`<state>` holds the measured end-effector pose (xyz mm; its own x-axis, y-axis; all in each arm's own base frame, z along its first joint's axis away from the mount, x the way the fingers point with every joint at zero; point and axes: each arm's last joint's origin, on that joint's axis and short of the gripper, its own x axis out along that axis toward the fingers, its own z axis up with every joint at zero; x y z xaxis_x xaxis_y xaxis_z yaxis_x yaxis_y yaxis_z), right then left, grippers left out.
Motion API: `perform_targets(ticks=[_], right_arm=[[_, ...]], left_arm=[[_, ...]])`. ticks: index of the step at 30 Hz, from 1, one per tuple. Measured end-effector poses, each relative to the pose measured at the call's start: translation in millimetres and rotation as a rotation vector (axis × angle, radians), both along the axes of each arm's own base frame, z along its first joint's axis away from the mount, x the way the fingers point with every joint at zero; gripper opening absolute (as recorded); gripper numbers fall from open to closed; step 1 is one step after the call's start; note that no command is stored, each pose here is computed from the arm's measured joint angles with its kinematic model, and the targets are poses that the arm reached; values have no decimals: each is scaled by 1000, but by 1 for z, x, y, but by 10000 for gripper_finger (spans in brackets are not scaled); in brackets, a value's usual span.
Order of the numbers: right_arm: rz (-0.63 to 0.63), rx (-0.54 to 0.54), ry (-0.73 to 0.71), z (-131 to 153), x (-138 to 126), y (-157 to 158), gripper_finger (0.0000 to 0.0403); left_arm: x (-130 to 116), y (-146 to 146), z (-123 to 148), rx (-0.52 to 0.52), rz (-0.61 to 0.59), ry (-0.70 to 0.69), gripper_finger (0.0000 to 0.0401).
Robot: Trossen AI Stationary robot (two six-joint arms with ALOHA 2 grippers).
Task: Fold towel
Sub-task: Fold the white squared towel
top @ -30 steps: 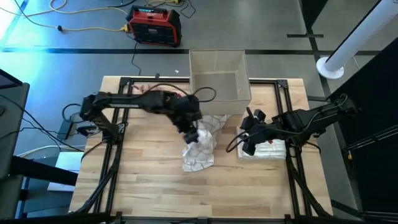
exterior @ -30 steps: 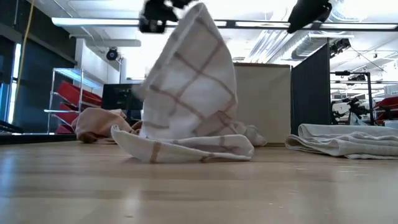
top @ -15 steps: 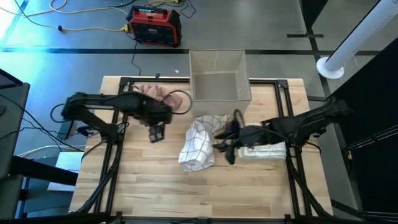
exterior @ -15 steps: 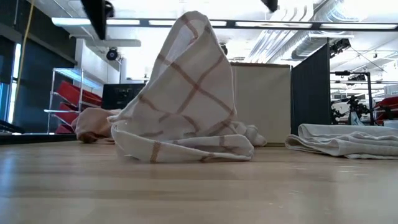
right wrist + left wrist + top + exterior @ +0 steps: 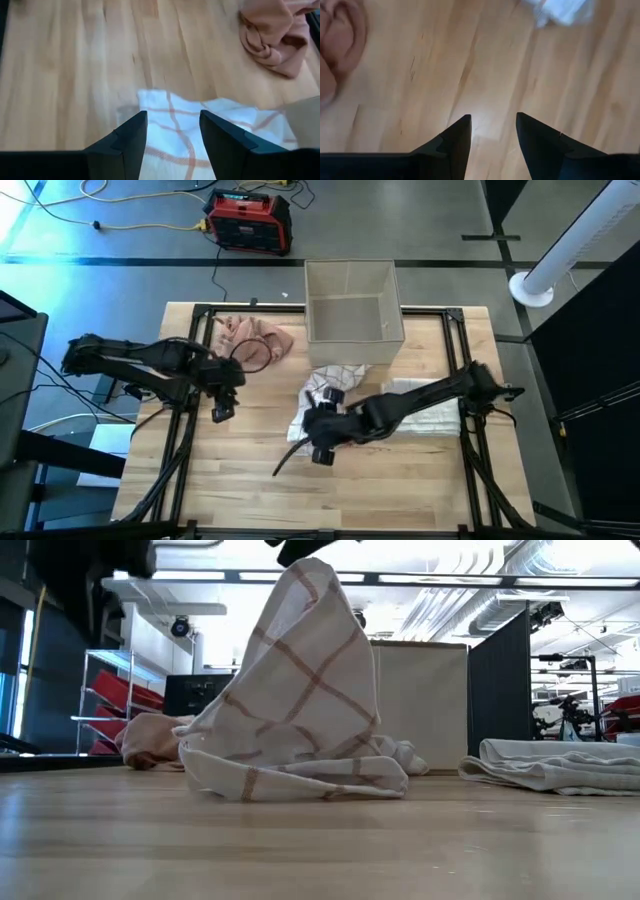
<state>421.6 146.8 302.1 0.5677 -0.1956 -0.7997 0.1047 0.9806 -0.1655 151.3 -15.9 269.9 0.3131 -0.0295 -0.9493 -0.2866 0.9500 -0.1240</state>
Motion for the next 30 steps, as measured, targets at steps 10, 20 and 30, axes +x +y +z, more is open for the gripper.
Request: perform_targets(ticks=[10, 20, 30], right_arm=[[31, -82, 190, -27, 20, 16, 169], [-167, -95, 261, -41, 20, -1, 97], [-234, 154, -20, 60, -29, 9, 2]], left_arm=[[1, -1, -23, -20, -15, 17, 147], [6, -1, -23, -6, -39, -42, 147], [16, 0, -18, 55, -18, -161, 147]])
